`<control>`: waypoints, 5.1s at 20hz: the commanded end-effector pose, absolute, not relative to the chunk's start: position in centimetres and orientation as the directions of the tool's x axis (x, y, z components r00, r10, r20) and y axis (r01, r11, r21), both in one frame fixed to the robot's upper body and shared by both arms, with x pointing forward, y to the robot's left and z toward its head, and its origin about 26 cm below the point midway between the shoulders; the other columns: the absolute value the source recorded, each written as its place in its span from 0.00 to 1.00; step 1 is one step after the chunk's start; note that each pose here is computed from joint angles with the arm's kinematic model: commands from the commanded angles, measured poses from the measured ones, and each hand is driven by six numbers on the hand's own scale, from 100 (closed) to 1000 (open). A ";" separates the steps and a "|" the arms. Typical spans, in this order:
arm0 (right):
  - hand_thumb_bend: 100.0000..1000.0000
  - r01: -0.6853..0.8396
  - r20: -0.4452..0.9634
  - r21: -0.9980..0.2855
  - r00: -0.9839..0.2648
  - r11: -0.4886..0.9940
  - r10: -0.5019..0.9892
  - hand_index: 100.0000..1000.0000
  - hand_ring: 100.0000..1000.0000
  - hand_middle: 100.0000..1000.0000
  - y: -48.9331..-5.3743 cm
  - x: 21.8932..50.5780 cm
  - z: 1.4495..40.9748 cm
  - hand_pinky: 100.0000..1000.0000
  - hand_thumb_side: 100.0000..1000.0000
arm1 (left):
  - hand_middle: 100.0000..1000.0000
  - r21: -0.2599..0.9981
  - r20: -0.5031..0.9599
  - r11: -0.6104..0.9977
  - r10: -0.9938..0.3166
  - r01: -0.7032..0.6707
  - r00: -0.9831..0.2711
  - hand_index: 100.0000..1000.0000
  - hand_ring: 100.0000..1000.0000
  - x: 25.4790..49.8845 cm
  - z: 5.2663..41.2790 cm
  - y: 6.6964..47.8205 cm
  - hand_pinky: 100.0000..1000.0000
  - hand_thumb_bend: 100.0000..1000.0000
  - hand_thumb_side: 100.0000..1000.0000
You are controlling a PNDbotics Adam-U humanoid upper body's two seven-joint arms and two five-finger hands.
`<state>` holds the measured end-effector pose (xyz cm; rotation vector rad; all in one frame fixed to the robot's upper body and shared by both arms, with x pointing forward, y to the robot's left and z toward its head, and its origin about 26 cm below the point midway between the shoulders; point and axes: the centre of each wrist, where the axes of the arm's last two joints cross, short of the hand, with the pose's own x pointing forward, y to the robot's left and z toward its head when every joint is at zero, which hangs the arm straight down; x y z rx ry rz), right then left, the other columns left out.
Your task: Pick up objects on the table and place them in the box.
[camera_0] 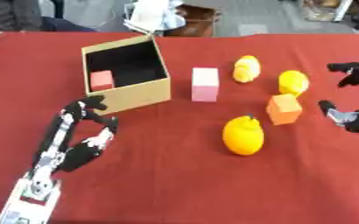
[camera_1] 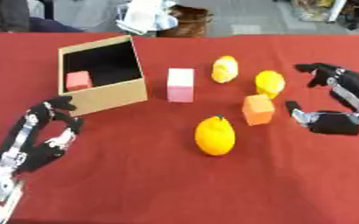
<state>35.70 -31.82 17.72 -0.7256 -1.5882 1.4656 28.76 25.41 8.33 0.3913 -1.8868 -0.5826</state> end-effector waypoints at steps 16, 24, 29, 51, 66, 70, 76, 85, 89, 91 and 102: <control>0.19 -0.158 0.100 -0.987 -0.471 0.028 0.876 0.98 0.77 0.89 -32.0 40.6 21.7 0.82 0.50 | 0.64 0.590 0.747 0.808 -0.542 0.006 -0.385 0.84 0.56 28.7 8.6 25.8 0.76 0.29 0.53; 0.23 -0.152 0.096 -0.988 -0.453 0.030 0.886 0.97 0.79 0.88 -31.5 42.6 22.5 0.84 0.50 | 0.64 0.591 0.748 0.807 -0.539 0.018 -0.387 0.84 0.56 28.7 8.5 25.7 0.76 0.29 0.54; 0.23 -0.208 0.137 -0.976 -0.392 0.057 0.910 0.96 0.79 0.87 -28.1 45.5 23.6 0.85 0.50 | 0.64 0.590 0.750 0.807 -0.532 0.034 -0.393 0.84 0.56 28.6 8.5 25.5 0.76 0.29 0.54; 0.13 -0.233 0.205 -0.956 -0.088 0.180 0.975 0.95 0.75 0.83 -25.4 51.1 17.0 0.79 0.52 | 0.64 0.577 0.754 0.813 -0.490 0.083 -0.438 0.84 0.56 28.9 8.9 24.4 0.76 0.30 0.55; 0.11 -0.167 0.110 -0.981 -0.087 0.094 0.990 0.68 0.65 0.53 -24.0 51.2 15.4 0.76 0.10 | 0.64 0.574 0.754 0.813 -0.479 0.097 -0.449 0.84 0.56 28.9 9.0 24.2 0.76 0.30 0.56; 0.04 -0.085 0.074 -0.994 -0.080 0.067 0.994 0.41 0.52 0.31 -24.1 51.1 15.8 0.68 0.00 | 0.64 0.573 0.754 0.813 -0.478 0.097 -0.450 0.84 0.56 28.9 9.0 24.1 0.76 0.29 0.56; 0.00 0.105 0.074 -0.990 -0.144 0.089 0.987 0.34 0.44 0.24 -23.8 51.3 20.1 0.61 0.00 | 0.64 0.573 0.755 0.814 -0.479 0.094 -0.447 0.84 0.56 28.9 9.0 24.2 0.76 0.29 0.56; 0.00 0.266 0.053 -0.953 -0.320 0.143 0.946 0.35 0.43 0.24 -20.4 50.6 27.8 0.58 0.00 | 0.64 0.577 0.753 0.811 -0.481 0.099 -0.449 0.84 0.56 28.9 9.0 24.2 0.76 0.29 0.56; 0.00 0.254 0.016 -0.956 -0.457 0.147 0.889 0.36 0.44 0.25 -16.2 49.8 28.6 0.60 0.00 | 0.64 0.578 0.753 0.808 -0.476 0.112 -0.453 0.84 0.56 28.9 9.0 24.0 0.76 0.29 0.56; 0.00 0.238 -0.005 -0.961 -0.525 0.141 0.851 0.37 0.45 0.26 -14.2 49.3 28.7 0.61 0.00 | 0.64 0.579 0.754 0.807 -0.475 0.118 -0.454 0.84 0.56 28.9 8.9 24.0 0.76 0.29 0.56; 0.00 0.068 0.029 -0.992 -0.689 0.104 0.724 0.51 0.50 0.38 -6.4 47.6 23.9 0.64 0.00 | 0.64 0.584 0.751 0.798 -0.464 0.146 -0.470 0.84 0.57 29.0 9.0 23.6 0.76 0.29 0.56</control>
